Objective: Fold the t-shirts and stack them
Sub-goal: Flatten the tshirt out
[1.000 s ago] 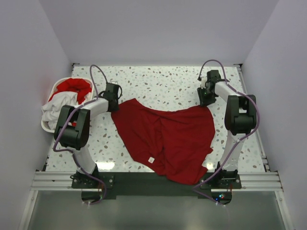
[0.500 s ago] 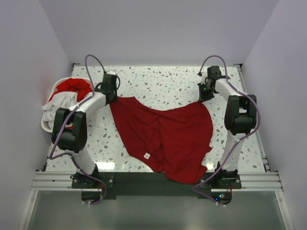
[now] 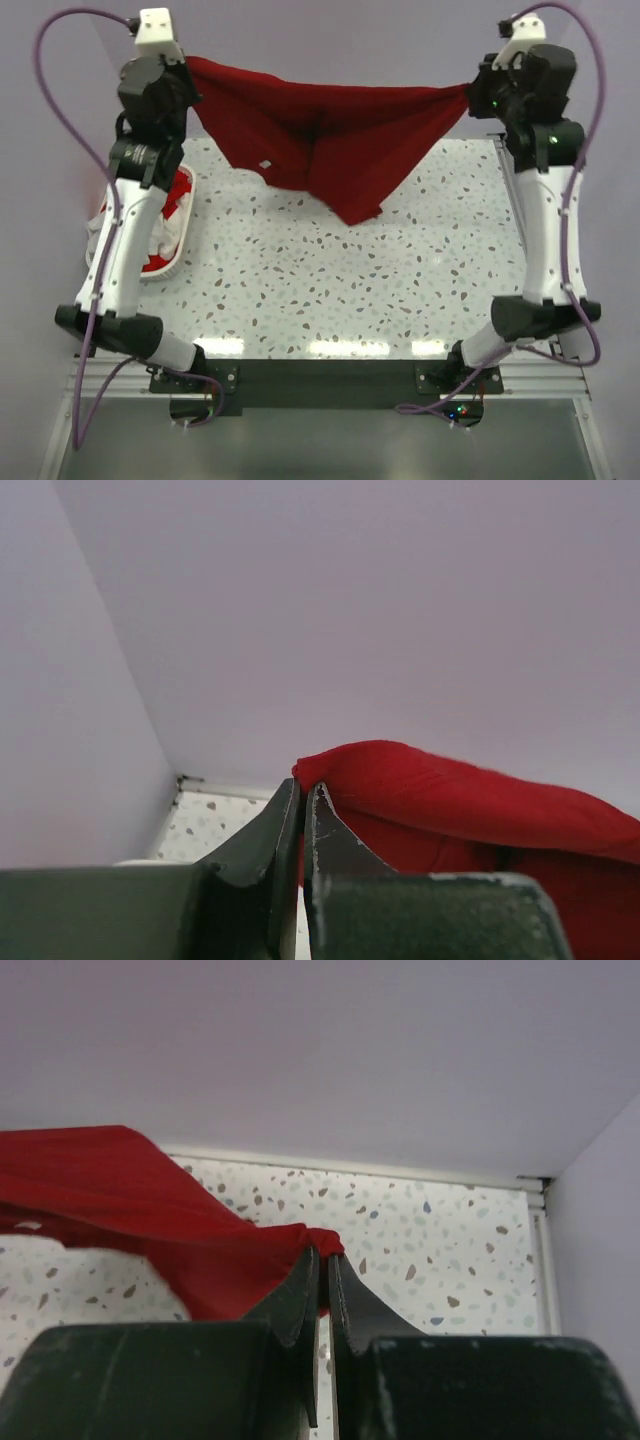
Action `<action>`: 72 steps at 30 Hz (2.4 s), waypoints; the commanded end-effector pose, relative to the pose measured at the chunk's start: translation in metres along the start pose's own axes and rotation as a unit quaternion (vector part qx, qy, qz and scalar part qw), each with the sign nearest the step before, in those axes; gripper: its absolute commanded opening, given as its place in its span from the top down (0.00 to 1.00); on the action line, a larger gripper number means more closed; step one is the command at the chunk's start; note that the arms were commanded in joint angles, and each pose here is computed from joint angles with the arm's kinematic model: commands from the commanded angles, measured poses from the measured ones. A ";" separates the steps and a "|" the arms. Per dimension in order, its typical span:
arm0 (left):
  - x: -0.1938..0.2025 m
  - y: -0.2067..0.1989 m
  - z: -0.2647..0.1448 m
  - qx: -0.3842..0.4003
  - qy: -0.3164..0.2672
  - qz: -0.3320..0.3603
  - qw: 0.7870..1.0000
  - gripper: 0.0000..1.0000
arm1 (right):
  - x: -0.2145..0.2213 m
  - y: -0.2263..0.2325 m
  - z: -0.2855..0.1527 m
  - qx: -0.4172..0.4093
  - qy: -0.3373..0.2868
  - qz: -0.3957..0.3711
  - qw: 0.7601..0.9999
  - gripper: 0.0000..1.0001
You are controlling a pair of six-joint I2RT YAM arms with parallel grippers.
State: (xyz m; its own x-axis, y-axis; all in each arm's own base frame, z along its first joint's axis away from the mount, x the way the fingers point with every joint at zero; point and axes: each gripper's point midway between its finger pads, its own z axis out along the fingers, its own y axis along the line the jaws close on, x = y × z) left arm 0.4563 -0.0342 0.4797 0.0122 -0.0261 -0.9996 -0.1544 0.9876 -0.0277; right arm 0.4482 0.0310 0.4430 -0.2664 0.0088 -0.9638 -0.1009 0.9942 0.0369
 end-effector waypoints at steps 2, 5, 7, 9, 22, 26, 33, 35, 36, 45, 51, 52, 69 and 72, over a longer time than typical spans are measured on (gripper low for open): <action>-0.107 0.035 -0.084 -0.002 -0.133 0.011 0.991 1.00 | -0.031 -0.001 -0.077 0.017 -0.063 -0.005 0.998 1.00; -0.129 0.045 -0.118 0.004 -0.166 0.020 0.986 1.00 | -0.041 0.002 -0.128 0.018 -0.106 -0.012 0.994 1.00; -0.145 0.055 -0.150 0.008 -0.194 0.020 0.981 1.00 | -0.048 0.003 -0.165 0.018 -0.135 -0.032 0.990 1.00; -0.161 0.064 -0.183 0.015 -0.225 0.015 0.974 1.00 | -0.048 0.005 -0.186 0.017 -0.144 -0.048 0.988 1.00; -0.191 0.068 -0.236 0.049 -0.272 0.058 0.959 1.00 | -0.060 0.006 -0.262 0.029 -0.204 -0.098 0.974 1.00; -0.152 0.045 -0.175 0.059 -0.215 0.093 0.970 1.00 | -0.032 0.002 -0.212 0.026 -0.149 -0.099 0.984 1.00; -0.017 -0.011 -0.048 0.108 -0.086 0.120 0.983 1.00 | 0.059 -0.024 -0.085 0.060 -0.025 -0.101 0.993 1.00; 0.041 -0.025 -0.009 0.114 -0.039 0.127 0.985 1.00 | 0.098 -0.035 -0.040 0.075 0.014 -0.103 0.992 1.00; 0.060 -0.030 0.004 0.117 -0.022 0.129 0.984 1.00 | 0.111 -0.038 -0.027 0.079 0.026 -0.104 0.991 1.00; 0.245 -0.068 0.101 0.142 0.094 0.140 0.976 1.00 | 0.250 -0.073 0.108 0.120 0.146 -0.135 0.973 1.00; 0.305 -0.075 0.128 0.147 0.127 0.148 0.970 1.00 | 0.292 -0.080 0.151 0.111 0.186 -0.148 0.965 1.00; 0.307 -0.076 0.131 0.147 0.126 0.149 0.970 1.00 | 0.301 -0.081 0.160 0.110 0.194 -0.148 0.963 1.00; 0.288 -0.061 0.109 0.136 0.124 0.151 0.971 1.00 | 0.276 -0.099 0.168 0.137 0.181 -0.139 0.964 1.00; 0.283 -0.055 0.098 0.130 0.127 0.153 0.971 1.00 | 0.276 -0.099 0.162 0.140 0.186 -0.139 0.963 1.00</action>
State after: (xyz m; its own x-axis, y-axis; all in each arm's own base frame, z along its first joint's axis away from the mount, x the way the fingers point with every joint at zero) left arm 0.5697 -0.0923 0.1502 -0.3348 0.2919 -0.8959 0.1992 0.9512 0.2355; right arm 0.5332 -0.0401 0.0809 -0.6710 -0.2511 -0.6976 -0.0316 0.9497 -0.3114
